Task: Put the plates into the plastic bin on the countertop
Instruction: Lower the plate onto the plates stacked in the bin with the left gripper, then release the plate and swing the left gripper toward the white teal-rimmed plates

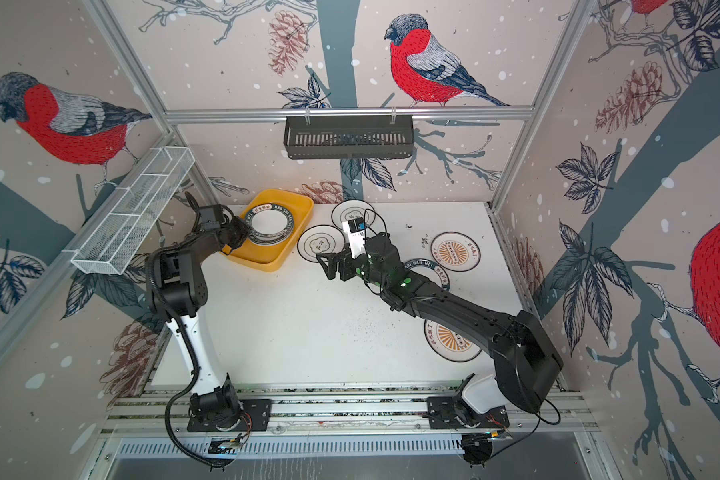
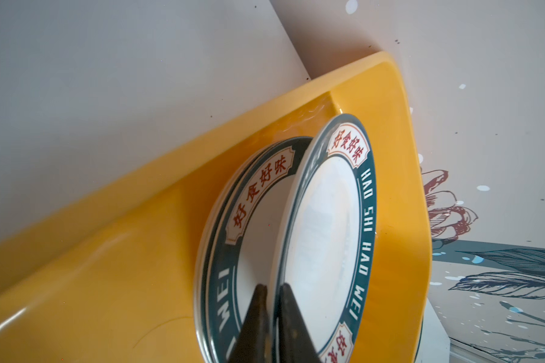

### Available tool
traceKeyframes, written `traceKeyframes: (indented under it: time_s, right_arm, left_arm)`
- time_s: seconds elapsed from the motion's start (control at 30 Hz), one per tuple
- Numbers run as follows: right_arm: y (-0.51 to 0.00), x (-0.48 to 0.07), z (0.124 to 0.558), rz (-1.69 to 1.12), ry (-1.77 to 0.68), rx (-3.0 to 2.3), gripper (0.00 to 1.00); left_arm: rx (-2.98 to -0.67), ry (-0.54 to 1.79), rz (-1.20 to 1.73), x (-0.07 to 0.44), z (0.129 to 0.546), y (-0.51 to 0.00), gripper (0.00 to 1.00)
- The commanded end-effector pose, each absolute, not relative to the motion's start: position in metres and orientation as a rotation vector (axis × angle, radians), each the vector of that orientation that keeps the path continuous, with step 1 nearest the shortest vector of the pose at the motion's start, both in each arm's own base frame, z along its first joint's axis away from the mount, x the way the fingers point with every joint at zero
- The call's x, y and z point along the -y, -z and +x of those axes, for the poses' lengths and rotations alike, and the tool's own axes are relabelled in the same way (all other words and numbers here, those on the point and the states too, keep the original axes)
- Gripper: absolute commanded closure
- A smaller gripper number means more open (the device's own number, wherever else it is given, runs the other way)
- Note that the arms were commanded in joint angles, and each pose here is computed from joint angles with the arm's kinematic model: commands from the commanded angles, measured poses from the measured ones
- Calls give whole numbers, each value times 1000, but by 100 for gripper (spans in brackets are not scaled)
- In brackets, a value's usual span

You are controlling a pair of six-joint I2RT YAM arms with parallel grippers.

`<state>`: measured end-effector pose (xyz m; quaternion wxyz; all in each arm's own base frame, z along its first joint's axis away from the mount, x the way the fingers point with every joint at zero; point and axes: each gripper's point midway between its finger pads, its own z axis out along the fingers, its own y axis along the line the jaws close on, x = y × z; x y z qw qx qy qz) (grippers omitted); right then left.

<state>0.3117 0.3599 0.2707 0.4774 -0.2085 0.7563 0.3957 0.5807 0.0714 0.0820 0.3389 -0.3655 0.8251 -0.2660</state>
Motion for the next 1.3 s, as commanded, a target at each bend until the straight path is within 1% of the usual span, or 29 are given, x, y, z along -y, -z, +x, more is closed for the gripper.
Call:
traceKeyframes:
  time_s: [0.0,0.33,0.53,0.7,0.93,1.07,1.2,1.27]
  right_arm:
    - [-275,-360,314,-506,-959,-1834,0]
    - [-272,-360,316,-501,-961,-1844,0]
    - [-271,-360,316,-499,-960,-1847,0]
    - [-271,-359,316,-494,-956,-1847,0]
    - [-273,-352,319,-461,-928,-1847,0]
    - [-273,-347,320,-440,-919,-1849,0]
    - [-274,-341,321,-408,-897,-1852,0]
    - [-273,-336,324,-381,-882,-1866,0]
  left_arm:
    - [-2177,654,-929,-75,579,-81,81]
    - [-2201,602,-900,-77,574,-86,70]
    - [-2216,531,-872,-81,573,-96,60]
    - [-2222,435,-843,-83,571,-109,49]
    - [-2185,290,-757,-78,564,-141,38]
    - [-2167,219,-721,-75,556,-157,30]
    - [-2139,240,-687,-67,547,-172,28]
    - [-2113,291,-639,-55,542,-183,27]
